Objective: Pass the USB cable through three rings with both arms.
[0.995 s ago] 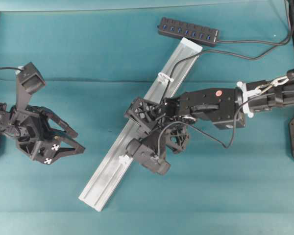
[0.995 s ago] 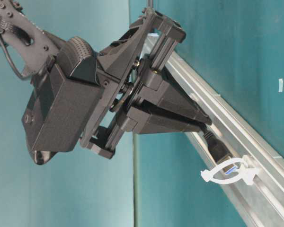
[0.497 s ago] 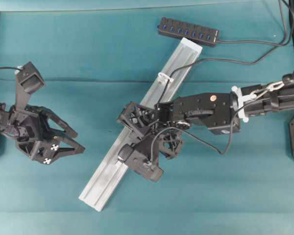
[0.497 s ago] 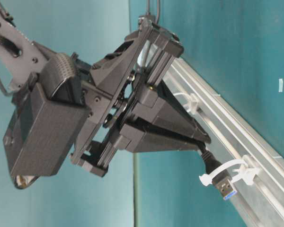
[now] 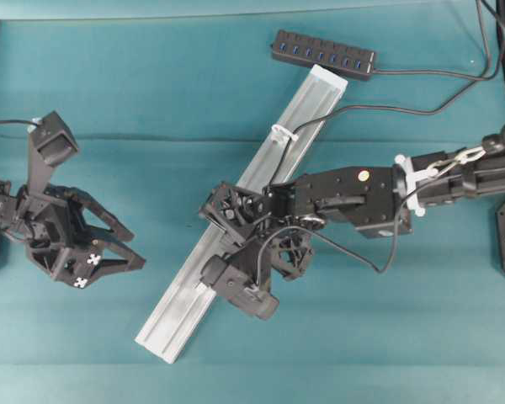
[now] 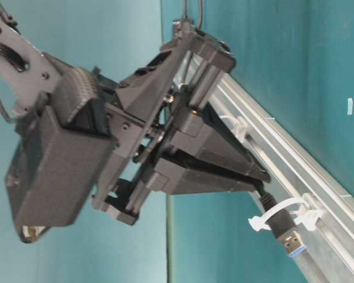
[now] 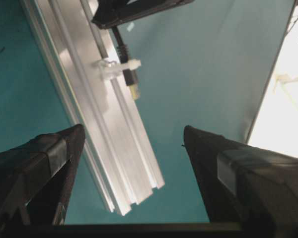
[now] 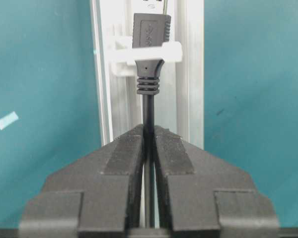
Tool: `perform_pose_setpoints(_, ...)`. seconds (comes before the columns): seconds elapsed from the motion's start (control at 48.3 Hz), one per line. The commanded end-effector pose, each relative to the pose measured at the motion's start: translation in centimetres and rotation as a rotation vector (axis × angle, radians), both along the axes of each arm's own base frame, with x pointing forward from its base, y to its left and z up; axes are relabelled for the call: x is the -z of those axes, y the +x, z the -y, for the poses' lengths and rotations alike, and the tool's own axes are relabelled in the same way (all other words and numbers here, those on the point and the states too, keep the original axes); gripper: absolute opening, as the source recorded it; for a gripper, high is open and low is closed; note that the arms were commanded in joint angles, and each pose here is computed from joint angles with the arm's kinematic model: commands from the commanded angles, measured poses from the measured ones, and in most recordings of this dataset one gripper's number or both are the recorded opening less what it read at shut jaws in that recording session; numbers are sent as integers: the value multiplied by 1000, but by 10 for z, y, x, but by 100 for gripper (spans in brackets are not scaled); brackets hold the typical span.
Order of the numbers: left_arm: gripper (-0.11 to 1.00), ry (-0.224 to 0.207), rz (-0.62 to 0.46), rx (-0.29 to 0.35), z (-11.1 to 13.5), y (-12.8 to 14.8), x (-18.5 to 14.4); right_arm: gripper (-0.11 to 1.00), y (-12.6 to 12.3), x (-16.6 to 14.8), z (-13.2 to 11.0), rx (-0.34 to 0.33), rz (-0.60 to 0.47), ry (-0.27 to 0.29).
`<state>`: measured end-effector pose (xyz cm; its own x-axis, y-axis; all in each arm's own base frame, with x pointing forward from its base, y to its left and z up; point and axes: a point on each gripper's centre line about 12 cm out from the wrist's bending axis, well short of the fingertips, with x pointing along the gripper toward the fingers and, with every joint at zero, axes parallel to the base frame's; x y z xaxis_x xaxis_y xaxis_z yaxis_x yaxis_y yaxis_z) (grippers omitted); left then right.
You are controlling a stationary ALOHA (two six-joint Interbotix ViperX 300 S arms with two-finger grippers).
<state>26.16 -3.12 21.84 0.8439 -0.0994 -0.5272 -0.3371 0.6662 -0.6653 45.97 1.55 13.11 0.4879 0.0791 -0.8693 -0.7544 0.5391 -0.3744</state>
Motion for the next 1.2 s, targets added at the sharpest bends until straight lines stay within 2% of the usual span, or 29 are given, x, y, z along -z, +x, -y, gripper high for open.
perform_pose_setpoints(0.0, 88, 2, 23, 17, 4, 5, -7, 8, 4, -2, -3, 6, 19, 5)
perform_pose_setpoints(0.435, 87, -2, 12, 32, 13, 30, 2, 8, 12, -6, -14, 5, 63, 27)
perform_pose_setpoints(0.622, 87, -7, 32, 32, 16, 47, 6, 8, 11, -6, -14, 64, 56, 63)
perform_pose_setpoints(0.787, 87, -3, 0, 33, 18, 59, 21, 8, 11, -6, -14, 102, 52, 85)
perform_pose_setpoints(1.181, 87, 7, -47, 58, 26, 69, 57, 8, 11, -6, -14, 109, 55, 89)
